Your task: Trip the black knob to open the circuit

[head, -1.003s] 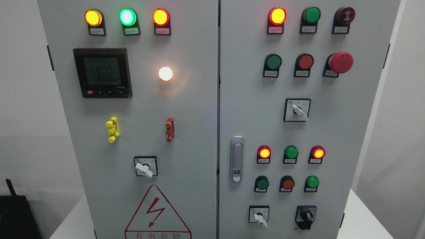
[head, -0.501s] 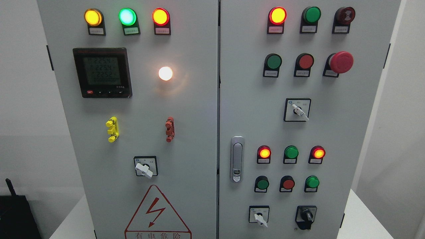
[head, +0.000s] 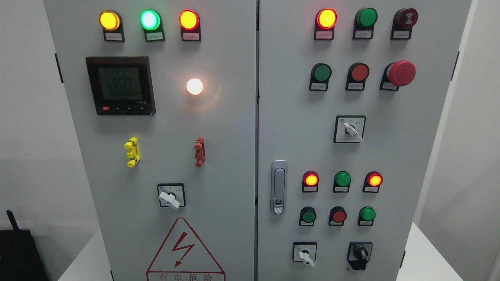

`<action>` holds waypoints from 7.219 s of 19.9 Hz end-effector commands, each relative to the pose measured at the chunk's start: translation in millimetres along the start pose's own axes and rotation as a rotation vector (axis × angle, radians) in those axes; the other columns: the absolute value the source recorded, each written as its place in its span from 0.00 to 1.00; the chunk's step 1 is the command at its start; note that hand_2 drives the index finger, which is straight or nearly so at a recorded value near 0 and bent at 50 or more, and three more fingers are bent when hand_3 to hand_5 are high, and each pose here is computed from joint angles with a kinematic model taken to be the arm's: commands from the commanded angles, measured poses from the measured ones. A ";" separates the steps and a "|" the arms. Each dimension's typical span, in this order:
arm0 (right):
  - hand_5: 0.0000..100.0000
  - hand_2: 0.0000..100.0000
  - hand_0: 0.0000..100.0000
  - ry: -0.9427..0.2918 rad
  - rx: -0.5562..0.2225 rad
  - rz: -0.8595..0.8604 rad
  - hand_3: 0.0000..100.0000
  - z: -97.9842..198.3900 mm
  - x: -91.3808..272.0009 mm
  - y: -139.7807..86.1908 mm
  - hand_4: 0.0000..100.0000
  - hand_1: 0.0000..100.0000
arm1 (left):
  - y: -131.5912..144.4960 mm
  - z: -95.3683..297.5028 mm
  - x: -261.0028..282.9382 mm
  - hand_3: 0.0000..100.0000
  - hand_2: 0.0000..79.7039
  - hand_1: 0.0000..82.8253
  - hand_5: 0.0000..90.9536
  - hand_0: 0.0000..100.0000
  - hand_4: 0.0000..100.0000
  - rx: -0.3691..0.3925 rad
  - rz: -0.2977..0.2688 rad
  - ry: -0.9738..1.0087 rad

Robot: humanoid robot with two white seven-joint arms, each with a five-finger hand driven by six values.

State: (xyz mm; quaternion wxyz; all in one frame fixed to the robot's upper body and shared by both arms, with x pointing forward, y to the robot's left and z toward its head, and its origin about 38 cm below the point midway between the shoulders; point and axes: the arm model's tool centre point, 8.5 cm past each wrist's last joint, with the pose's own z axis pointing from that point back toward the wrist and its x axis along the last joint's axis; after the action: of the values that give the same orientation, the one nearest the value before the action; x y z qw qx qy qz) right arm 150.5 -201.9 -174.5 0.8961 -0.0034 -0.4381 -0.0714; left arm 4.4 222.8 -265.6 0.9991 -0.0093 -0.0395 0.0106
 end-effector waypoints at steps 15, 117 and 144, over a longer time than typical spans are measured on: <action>0.83 0.00 0.00 -0.359 -0.020 -0.074 1.00 10.7 109.2 13.2 0.88 0.00 | -1.0 -0.2 2.8 0.00 0.00 0.47 0.00 0.12 0.00 -0.001 0.003 -0.006; 1.00 0.02 0.00 -0.822 0.096 -0.122 1.00 51.0 365.6 45.7 1.00 0.00 | -1.0 -0.1 1.8 0.00 0.00 0.47 0.00 0.12 0.00 -0.001 0.003 -0.005; 1.00 0.03 0.00 -0.826 0.150 -0.112 1.00 50.8 369.5 66.0 1.00 0.00 | -1.0 -0.1 1.7 0.00 0.00 0.47 0.00 0.12 0.00 -0.001 0.004 -0.003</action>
State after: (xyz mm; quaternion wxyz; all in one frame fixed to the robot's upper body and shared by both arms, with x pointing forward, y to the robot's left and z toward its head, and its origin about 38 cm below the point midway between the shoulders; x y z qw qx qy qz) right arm 341.3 -192.8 135.8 0.6548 0.0356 -0.7490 -0.0952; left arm 4.4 222.8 -265.6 0.9991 -0.0093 -0.0395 0.0106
